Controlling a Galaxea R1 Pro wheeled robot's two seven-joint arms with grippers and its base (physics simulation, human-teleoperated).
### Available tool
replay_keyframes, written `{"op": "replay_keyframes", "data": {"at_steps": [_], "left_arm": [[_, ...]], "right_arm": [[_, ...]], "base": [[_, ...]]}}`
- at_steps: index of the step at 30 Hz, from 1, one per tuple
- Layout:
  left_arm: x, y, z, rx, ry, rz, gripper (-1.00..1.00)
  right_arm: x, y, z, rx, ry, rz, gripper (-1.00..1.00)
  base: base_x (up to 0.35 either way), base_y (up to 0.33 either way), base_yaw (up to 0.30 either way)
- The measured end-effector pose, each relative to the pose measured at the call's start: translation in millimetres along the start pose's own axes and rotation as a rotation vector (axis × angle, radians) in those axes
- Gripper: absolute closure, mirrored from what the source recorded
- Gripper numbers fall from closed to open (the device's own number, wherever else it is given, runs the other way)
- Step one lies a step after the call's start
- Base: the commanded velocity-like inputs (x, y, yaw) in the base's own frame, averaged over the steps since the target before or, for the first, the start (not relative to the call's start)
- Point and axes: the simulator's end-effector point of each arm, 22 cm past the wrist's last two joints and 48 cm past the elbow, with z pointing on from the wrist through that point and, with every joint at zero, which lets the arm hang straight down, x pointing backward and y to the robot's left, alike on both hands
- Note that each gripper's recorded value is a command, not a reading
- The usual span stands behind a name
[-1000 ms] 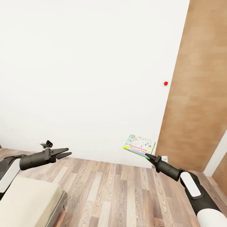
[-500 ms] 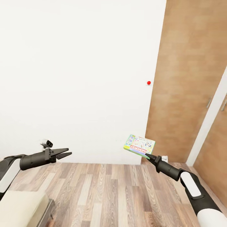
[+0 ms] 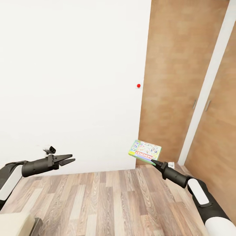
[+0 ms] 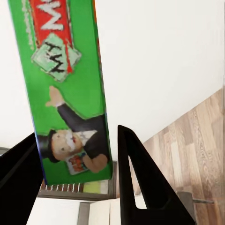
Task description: Put all the toys in the child's room - the three board games (two on the bed and one on the table), the two jigsaw puzzles on the table, and the tennis ball on the table - inside the toy box on the table in the child's room.
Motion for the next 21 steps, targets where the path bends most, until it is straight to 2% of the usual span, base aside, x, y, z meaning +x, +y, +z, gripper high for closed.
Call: {"op": "replay_keyframes", "data": {"at_steps": [21], "left_arm": [[0.6,0.1,0.7,0.001,0.001,-0.002,-1.00]], "right_arm": [[-0.9,0.0,-0.3,0.000,-0.002,-0.001,1.00]], "base": [[0.000,0.000,-0.275]]}}
